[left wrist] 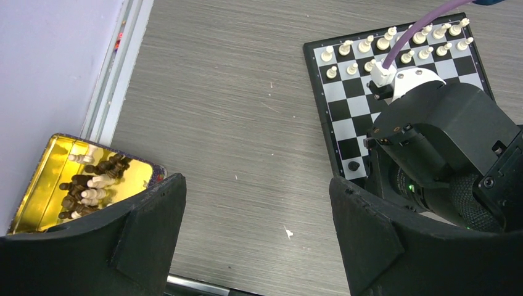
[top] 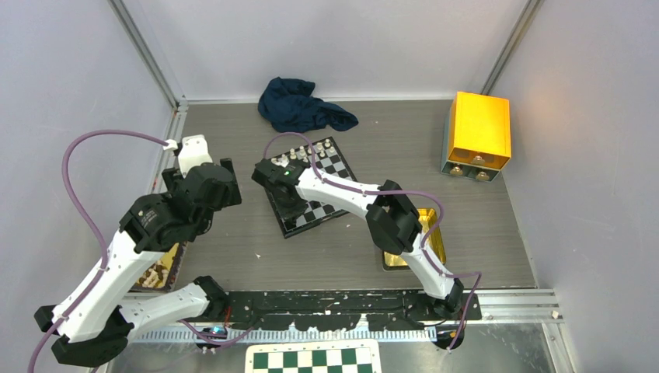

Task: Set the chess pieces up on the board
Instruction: Place the chess piece on the chessboard.

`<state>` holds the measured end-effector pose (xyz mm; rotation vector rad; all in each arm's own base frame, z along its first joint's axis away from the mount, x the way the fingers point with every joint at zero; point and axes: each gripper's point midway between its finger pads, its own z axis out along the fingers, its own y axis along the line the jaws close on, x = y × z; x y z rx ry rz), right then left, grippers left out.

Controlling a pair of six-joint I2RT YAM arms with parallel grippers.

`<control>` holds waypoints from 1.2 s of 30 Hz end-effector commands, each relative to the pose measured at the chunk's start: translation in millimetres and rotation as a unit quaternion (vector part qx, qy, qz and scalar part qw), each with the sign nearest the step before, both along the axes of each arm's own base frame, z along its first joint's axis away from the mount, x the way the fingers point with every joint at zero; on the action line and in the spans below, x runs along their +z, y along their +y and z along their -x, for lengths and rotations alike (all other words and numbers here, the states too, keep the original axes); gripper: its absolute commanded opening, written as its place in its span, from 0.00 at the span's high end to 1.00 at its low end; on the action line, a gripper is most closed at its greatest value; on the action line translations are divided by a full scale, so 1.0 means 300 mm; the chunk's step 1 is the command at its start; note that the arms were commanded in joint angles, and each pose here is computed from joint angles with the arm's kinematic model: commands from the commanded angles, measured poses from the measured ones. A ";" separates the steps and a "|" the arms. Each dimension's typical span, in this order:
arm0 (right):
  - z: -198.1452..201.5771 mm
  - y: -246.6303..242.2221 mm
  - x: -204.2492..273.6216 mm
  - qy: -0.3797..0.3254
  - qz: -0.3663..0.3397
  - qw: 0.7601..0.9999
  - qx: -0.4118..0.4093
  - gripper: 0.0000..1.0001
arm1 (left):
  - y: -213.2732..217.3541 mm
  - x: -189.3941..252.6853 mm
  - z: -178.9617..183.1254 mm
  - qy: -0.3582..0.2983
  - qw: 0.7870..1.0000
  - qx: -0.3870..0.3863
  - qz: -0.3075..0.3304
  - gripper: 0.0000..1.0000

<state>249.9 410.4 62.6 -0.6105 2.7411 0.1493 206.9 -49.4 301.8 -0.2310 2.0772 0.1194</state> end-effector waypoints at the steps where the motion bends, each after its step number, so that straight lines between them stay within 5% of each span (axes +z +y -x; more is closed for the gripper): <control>1: -0.013 0.055 0.037 -0.010 -0.026 1.000 0.014 1.00 | -0.003 0.017 -0.017 -0.015 1.000 0.008 0.005 0.14; 36: 0.025 0.064 0.007 0.007 -0.021 0.999 0.030 0.99 | -0.019 0.001 -0.035 -0.008 1.000 0.004 -0.005 0.13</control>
